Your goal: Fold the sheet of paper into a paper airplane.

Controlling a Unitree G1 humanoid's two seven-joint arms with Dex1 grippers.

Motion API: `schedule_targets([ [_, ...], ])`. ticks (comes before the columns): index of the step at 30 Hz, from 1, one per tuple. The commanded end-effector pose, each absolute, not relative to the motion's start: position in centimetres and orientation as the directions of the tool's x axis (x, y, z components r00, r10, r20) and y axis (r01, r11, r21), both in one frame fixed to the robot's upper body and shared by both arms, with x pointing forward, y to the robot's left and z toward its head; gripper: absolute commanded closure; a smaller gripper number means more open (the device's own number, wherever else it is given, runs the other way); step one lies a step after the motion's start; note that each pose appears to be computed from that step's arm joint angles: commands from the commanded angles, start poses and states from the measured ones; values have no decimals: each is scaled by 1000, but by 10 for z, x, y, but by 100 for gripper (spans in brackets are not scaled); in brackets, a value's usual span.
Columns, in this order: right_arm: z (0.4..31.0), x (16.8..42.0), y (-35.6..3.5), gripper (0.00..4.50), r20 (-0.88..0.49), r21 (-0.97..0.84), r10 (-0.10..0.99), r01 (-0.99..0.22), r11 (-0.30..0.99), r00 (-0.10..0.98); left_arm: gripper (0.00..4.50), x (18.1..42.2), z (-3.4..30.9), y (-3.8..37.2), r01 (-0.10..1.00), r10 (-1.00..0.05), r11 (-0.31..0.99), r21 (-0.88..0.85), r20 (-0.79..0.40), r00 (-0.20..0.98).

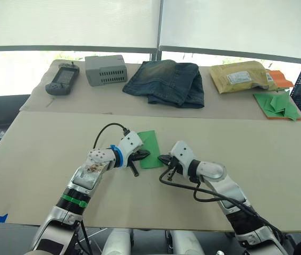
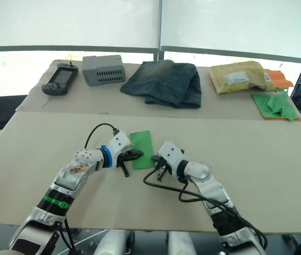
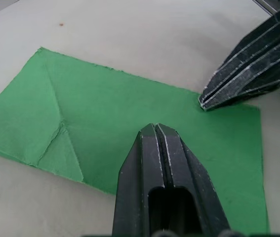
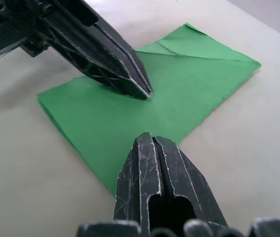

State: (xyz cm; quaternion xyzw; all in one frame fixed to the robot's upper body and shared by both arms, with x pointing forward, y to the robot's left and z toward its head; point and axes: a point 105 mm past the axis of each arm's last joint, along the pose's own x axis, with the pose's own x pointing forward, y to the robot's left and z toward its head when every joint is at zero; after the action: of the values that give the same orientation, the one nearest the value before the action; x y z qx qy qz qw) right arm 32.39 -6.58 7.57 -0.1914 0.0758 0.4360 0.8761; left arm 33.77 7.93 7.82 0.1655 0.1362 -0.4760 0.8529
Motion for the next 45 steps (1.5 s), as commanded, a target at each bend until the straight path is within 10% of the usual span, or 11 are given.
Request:
schedule_targets([
  [1,71,343,-73,446,-320,-275,700,-770,576,638,450,333,64,76,871,-761,471,138,-435,481],
  [23,110,428,-31,446,-284,-380,726,-769,514,626,450,325,62,90,838,-731,532,125,-431,529],
  [45,81,360,-40,446,-325,-328,861,-900,286,392,450,337,65,94,834,-727,536,131,-430,535],
])
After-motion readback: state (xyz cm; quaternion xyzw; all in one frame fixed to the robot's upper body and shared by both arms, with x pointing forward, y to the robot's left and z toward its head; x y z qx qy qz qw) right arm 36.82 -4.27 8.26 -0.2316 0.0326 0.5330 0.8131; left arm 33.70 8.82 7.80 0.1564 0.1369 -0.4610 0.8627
